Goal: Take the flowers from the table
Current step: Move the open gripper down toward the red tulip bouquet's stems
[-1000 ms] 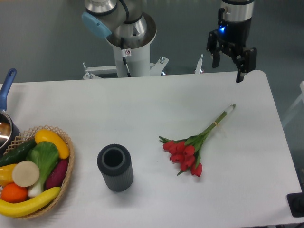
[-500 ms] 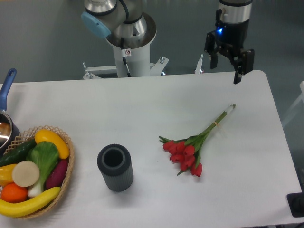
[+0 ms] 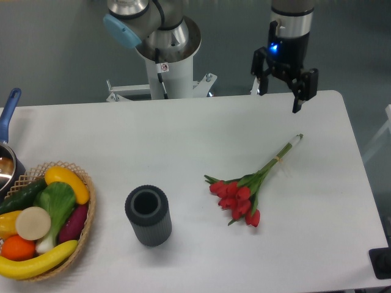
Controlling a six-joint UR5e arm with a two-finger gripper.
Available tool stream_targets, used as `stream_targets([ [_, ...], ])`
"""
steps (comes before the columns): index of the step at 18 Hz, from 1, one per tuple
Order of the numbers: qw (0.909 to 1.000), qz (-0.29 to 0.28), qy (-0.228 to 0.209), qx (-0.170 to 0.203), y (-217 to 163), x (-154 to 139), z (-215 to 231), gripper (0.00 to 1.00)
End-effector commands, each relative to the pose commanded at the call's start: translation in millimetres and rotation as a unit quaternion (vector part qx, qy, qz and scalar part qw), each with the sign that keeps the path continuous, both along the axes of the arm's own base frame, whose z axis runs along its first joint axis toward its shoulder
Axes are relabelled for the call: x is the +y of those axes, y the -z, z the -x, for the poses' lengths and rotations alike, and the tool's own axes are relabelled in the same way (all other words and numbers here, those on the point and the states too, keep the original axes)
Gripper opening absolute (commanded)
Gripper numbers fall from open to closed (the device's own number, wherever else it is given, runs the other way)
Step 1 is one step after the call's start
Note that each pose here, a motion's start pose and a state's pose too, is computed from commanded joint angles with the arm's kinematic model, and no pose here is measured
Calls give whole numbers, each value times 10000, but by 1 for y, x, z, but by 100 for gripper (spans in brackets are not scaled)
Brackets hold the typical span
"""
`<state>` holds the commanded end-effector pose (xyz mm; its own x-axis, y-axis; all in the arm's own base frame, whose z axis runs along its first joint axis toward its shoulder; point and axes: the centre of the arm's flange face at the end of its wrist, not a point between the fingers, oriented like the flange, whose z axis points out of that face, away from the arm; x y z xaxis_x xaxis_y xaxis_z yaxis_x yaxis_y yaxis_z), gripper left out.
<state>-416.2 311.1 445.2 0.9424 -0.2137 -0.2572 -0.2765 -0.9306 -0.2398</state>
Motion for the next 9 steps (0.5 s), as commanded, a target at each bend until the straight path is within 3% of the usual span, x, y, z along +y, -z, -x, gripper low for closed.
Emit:
stream_targets([
  [9,9985,177,-31,-509,62,2,2,100],
])
